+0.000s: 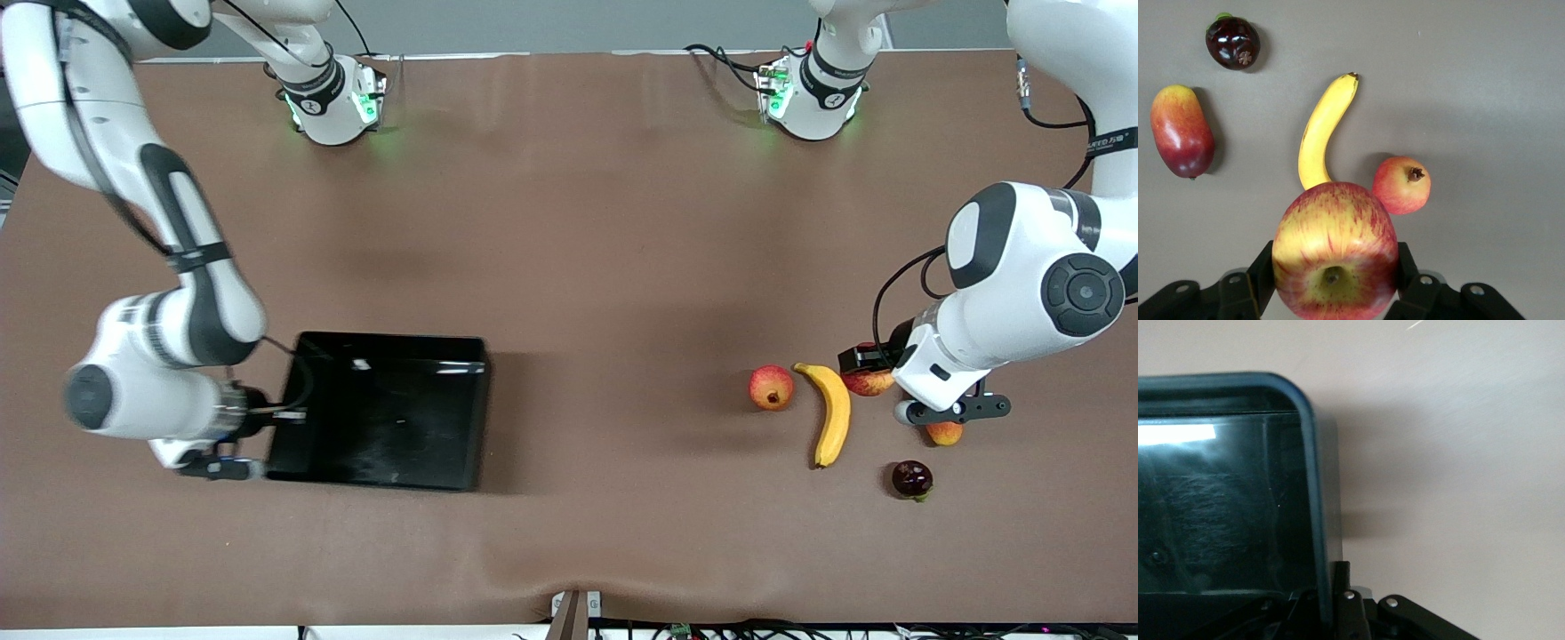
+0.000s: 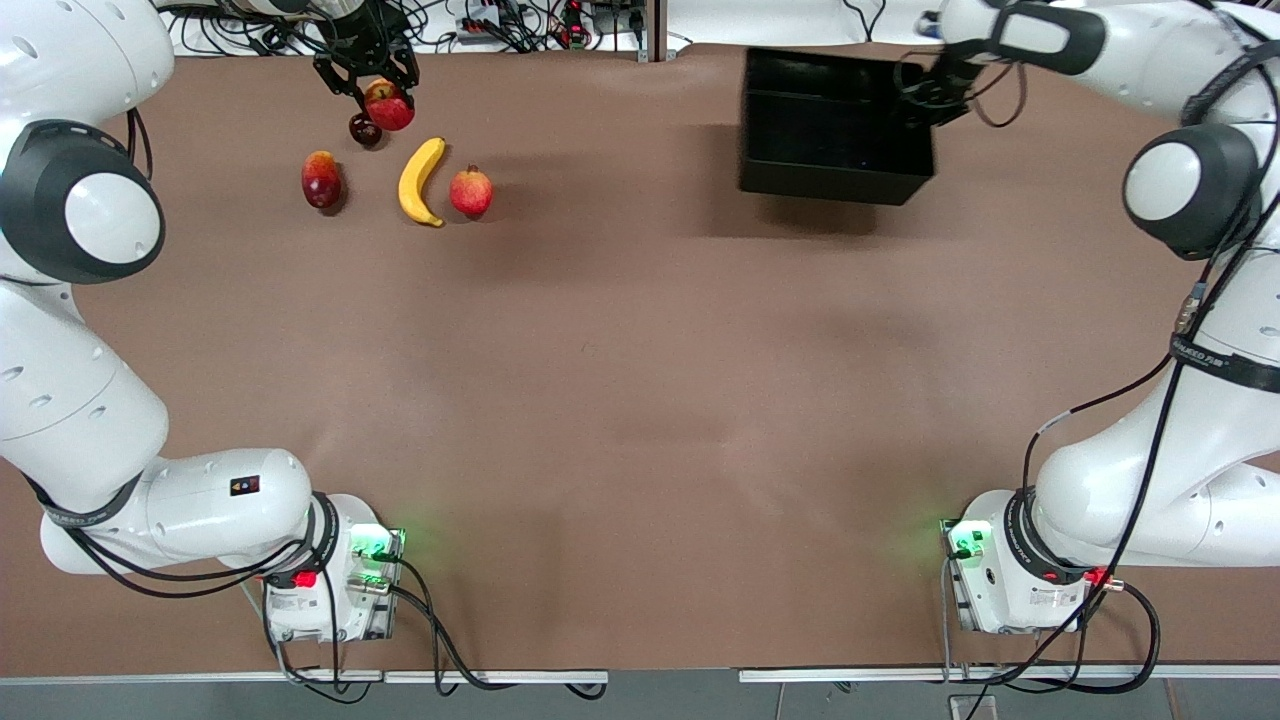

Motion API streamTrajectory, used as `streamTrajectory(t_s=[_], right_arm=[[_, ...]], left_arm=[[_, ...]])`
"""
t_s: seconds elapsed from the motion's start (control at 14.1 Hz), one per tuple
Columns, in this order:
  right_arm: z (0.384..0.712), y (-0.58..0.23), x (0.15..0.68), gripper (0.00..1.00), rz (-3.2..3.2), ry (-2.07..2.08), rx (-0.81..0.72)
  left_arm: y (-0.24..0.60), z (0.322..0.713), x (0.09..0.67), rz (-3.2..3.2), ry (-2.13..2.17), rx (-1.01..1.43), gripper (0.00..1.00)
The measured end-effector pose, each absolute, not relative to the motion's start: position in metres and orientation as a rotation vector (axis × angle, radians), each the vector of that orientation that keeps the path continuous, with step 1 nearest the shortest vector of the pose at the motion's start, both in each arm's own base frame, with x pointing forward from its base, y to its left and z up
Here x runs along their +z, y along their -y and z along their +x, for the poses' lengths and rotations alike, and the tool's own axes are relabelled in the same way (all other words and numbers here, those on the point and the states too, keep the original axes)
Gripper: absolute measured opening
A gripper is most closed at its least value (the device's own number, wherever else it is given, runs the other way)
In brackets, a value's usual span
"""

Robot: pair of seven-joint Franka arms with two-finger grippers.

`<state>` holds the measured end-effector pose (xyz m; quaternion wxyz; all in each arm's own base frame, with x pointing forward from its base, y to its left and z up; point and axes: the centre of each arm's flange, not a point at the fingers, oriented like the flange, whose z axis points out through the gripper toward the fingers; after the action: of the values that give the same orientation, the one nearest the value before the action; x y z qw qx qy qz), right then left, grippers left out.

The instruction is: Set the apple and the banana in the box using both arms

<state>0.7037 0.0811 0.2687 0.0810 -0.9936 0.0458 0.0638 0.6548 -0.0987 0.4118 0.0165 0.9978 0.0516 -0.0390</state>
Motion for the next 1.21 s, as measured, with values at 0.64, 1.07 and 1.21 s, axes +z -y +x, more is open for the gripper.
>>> streamTrajectory(t_s=[0.64,1.07,1.21], right_arm=[[0.641,-0.280,0.252,0.03,-3.011,0.023,0.300],[0.602,-0.352,0.242,0.03,-3.025,0.050,0.294],[0.597,-0.361,0.236,0.03,-3.014,0.058,0.253]], left_arm=[[0.176,0.640,0.416,3.091,-0.298,-0.124,0.72],[0.270,0.611,0.426,3.078,-0.415,-0.103,0.72],[0.296,0.603,0.420,3.066,-0.441,-0.095,0.72]])
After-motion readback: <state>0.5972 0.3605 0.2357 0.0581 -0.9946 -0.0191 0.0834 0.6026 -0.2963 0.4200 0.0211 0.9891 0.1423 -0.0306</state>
